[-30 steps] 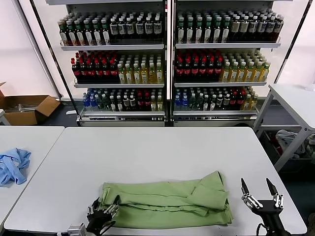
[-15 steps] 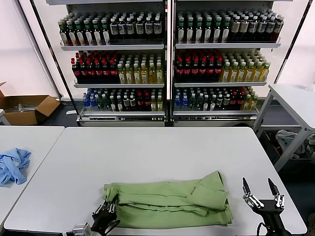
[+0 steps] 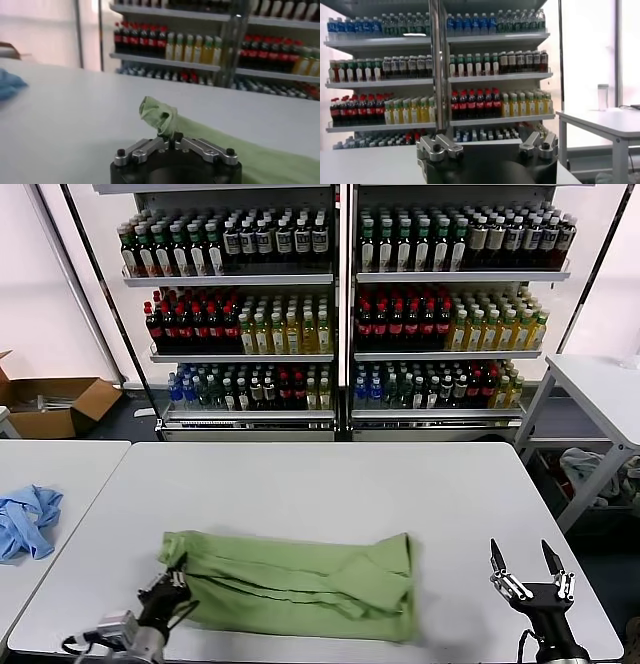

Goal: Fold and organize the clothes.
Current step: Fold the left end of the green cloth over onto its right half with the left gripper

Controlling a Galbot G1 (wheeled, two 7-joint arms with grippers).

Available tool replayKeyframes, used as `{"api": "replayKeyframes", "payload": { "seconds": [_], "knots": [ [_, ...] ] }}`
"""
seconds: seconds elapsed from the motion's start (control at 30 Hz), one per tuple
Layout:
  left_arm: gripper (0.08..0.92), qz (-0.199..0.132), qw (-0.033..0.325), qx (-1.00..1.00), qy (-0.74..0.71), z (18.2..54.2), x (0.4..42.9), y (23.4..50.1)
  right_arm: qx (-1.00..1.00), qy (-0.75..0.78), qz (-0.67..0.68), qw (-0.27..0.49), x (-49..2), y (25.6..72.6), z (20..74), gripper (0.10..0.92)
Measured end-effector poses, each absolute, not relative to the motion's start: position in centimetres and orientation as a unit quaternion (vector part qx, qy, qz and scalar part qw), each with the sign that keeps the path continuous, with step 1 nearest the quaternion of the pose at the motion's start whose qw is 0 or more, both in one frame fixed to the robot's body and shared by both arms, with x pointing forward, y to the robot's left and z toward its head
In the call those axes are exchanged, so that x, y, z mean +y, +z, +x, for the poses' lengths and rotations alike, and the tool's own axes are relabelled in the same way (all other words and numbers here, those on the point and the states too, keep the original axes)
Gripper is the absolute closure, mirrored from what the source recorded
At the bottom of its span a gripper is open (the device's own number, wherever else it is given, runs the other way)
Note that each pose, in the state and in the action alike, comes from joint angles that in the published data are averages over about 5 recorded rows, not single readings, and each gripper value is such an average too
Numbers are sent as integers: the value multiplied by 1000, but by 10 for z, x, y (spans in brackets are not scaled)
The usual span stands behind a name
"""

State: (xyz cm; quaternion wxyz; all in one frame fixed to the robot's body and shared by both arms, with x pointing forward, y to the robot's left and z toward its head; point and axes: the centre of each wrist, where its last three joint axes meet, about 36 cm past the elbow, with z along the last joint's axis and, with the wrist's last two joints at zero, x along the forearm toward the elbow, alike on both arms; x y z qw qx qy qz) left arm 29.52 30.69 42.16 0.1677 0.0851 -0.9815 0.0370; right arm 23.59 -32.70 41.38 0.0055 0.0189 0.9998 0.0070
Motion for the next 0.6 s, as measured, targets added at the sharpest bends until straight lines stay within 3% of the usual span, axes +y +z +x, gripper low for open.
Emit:
{"api": "replayKeyframes", "payload": {
  "seconds": [0.17, 0.3, 0.43, 0.6],
  "knots": [
    [891, 143, 141, -980, 15, 302, 345, 451, 1000, 8, 19, 7, -327, 414, 237, 200],
    [891, 165, 115, -979, 4, 301, 358, 472, 1000, 8, 19, 8, -325, 414, 239, 200],
    [891, 154, 95, -983, 0, 299, 350, 486, 1000, 7, 18, 9, -324, 416, 239, 200],
    [891, 98, 90, -991, 3, 297, 318, 488, 1000, 6, 20, 10, -323, 416, 237, 200]
  ]
}}
